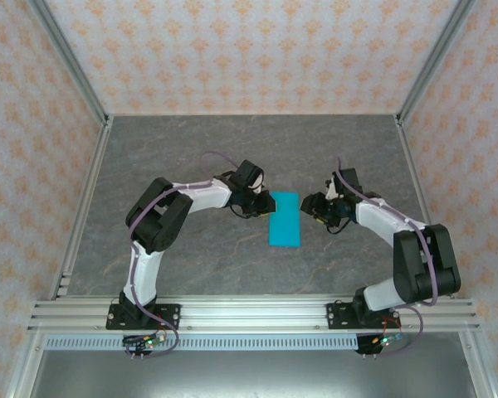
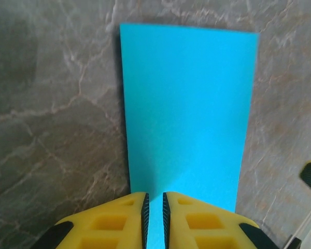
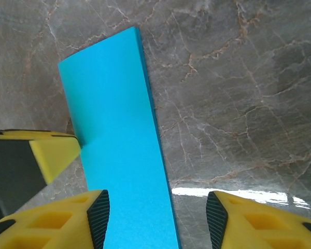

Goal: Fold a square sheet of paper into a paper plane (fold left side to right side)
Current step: Fold the triangle a second time at the center of the table.

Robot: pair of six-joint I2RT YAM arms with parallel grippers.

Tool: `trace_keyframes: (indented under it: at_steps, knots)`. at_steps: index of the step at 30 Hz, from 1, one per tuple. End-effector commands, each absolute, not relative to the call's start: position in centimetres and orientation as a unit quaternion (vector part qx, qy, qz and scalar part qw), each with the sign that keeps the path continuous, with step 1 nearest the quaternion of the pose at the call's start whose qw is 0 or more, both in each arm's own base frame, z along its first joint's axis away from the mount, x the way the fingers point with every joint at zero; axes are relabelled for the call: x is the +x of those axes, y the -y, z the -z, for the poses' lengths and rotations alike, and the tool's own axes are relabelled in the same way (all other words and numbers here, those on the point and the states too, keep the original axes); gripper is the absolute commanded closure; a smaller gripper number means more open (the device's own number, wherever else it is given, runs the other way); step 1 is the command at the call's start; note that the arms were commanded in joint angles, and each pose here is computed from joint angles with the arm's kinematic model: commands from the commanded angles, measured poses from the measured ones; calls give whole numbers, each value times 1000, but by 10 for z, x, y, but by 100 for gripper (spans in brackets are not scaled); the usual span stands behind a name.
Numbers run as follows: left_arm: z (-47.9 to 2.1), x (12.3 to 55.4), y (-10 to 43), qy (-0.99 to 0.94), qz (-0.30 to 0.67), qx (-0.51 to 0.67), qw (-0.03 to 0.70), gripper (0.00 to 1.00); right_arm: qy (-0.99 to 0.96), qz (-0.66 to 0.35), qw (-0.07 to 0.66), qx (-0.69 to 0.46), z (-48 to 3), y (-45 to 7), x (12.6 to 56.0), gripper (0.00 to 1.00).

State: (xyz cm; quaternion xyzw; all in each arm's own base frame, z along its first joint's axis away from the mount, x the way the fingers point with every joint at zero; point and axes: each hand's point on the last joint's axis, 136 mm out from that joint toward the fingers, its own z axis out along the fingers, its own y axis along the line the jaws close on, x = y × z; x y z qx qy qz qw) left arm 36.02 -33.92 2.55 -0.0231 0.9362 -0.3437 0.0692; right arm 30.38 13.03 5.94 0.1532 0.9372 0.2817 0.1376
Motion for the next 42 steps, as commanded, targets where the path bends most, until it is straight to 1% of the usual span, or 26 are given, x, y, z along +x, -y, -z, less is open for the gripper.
trace_keyframes:
  at_steps: [1, 3, 6, 11, 16, 19, 21, 30, 42]
  knots:
    - [-25, 367, 343, -934, 349, -27, 75, 83, -936, -289, 131, 155, -54, -133, 303, 44]
    - [-23, 365, 340, -936, 341, -27, 76, 83, -937, -285, 129, 154, -52, -132, 303, 44]
    - [-21, 363, 333, -942, 325, -24, 75, 83, -938, -283, 126, 153, -51, -132, 305, 40]
    - [-15, 358, 328, -947, 312, -25, 69, 84, -927, -320, 116, 155, -51, -145, 313, 37]
    - [-11, 355, 325, -948, 310, -27, 68, 84, -922, -342, 93, 154, -47, -157, 310, 40]
    - [-11, 355, 325, -947, 311, -27, 69, 84, -925, -340, 80, 151, -44, -161, 304, 45]
    - [-11, 354, 325, -947, 311, -27, 69, 84, -929, -331, 73, 150, -42, -161, 298, 46]
    - [-10, 355, 325, -947, 312, -28, 69, 84, -941, -304, 41, 145, -34, -158, 267, 47]
    - [-11, 356, 326, -946, 314, -27, 71, 84, -944, -299, 18, 136, -26, -164, 249, 50]
